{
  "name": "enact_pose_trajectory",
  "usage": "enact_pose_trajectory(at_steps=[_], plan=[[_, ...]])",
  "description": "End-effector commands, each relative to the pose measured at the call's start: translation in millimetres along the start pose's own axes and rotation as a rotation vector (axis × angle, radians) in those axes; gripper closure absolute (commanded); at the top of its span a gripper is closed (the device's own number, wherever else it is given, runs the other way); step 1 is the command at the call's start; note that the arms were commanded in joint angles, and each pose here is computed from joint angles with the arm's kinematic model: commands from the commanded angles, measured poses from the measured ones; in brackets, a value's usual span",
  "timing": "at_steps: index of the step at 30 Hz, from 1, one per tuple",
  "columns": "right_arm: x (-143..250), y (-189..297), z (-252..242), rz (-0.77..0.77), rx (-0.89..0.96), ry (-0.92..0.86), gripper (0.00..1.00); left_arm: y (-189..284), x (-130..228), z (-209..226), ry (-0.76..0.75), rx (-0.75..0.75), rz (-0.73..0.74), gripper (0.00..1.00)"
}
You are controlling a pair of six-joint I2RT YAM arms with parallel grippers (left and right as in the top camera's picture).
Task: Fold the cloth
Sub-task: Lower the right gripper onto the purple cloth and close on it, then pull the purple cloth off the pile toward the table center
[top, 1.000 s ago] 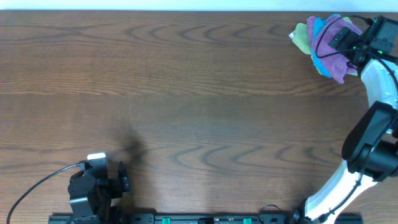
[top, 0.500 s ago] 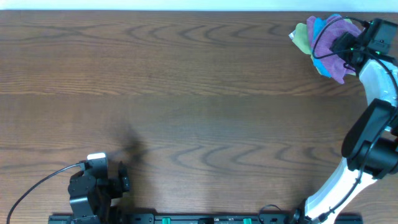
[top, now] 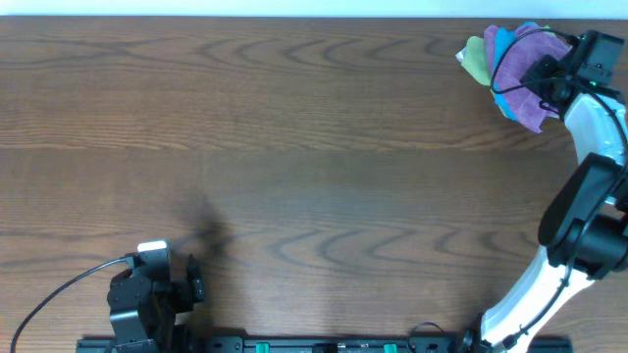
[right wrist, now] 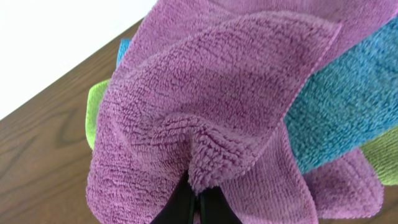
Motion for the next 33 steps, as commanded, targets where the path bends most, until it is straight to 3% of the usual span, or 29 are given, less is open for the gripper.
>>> enact_pose_trajectory(at_steps=[1,6,17,28,33], plan=[[-10.3,14.4,18.8,-0.019,-0.054,0.033,0.99,-7.8,15.2,-0.2,-0.027,-0.01,0.055,0.05],[-11.6,48.7,44.9,-0.02,-0.081,0.111,0.99,-7.8,15.2,-0.2,-0.027,-0.01,0.055,0.05],[24.6,118.5,101.2,0.065,-0.119,0.281,0.99,-7.8,15.2,-0.2,-0.027,-0.01,0.055,0.05],[102.8,129.6,153.0,0.237,-0.158,0.446,0.99,-7.8,15.2,-0.2,-0.027,-0.01,0.055,0.05],[157.9,122.9,183.7,0.316,-0.18,0.553,0.99,-7.8,15.2,-0.2,-0.027,-0.01,0.055,0.05]])
Point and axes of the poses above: each gripper's point midway between its finger pads, its own y axis back along the fingers, its own z axis along the line the jaws close on, x = y × z, the point moved 3 cm from there along y, back along the fingers, and after that the axes turned 7 degrees about -y, right-handed, at the moved point
